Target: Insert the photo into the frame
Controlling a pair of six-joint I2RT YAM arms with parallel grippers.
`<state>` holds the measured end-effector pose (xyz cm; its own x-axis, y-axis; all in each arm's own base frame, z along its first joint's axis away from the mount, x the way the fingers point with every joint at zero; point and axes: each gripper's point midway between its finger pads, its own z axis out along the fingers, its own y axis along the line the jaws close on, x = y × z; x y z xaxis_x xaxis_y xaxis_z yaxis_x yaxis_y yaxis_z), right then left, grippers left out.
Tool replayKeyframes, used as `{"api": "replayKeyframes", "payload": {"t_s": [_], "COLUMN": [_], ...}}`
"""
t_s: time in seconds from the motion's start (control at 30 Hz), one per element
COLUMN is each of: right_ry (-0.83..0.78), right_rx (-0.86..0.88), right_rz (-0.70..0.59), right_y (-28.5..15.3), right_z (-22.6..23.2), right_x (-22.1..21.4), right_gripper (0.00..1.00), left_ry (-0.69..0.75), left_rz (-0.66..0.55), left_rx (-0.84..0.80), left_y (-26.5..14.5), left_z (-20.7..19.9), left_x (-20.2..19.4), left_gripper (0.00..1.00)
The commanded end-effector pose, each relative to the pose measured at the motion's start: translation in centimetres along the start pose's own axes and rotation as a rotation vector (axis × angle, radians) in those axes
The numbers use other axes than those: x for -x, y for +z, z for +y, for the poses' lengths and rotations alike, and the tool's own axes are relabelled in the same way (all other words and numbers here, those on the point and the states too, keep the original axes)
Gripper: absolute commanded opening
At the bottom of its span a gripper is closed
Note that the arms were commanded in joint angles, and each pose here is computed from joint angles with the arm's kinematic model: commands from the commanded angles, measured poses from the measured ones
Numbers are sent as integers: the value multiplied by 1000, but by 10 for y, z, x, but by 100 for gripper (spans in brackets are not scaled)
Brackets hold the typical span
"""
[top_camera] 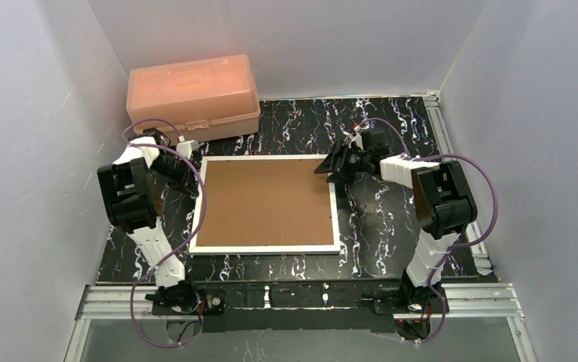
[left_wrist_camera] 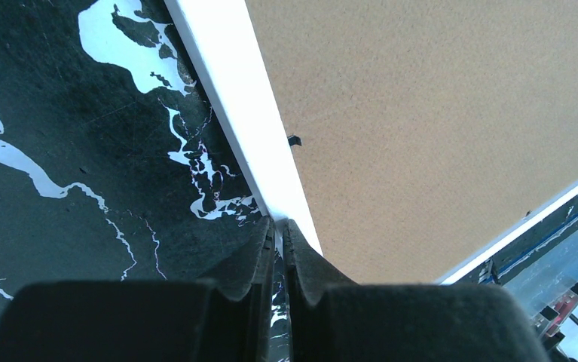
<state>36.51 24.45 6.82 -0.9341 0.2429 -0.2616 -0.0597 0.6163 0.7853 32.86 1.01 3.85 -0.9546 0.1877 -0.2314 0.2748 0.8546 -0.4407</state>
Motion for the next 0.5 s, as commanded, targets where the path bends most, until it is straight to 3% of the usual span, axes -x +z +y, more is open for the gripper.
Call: {"api": "replayKeyframes", "payload": {"t_s": [0.0, 0.3, 0.47], "right_ry": [35, 4, -98], "right_rx": [-78, -98, -91], "right_rz": [102, 91, 53], "right_y": [25, 21, 18], "right_z": [-25, -23, 7], "right_x": [-40, -34, -10], "right_gripper": [75, 75, 77], "left_ry": [53, 57, 48], "left_rz": [51, 50, 47], "left_rx": [2, 1, -5], "left_y": [17, 16, 8], "left_z": [-1, -3, -8], "left_x": [-9, -9, -7], "left_gripper": [1, 1, 1]}}
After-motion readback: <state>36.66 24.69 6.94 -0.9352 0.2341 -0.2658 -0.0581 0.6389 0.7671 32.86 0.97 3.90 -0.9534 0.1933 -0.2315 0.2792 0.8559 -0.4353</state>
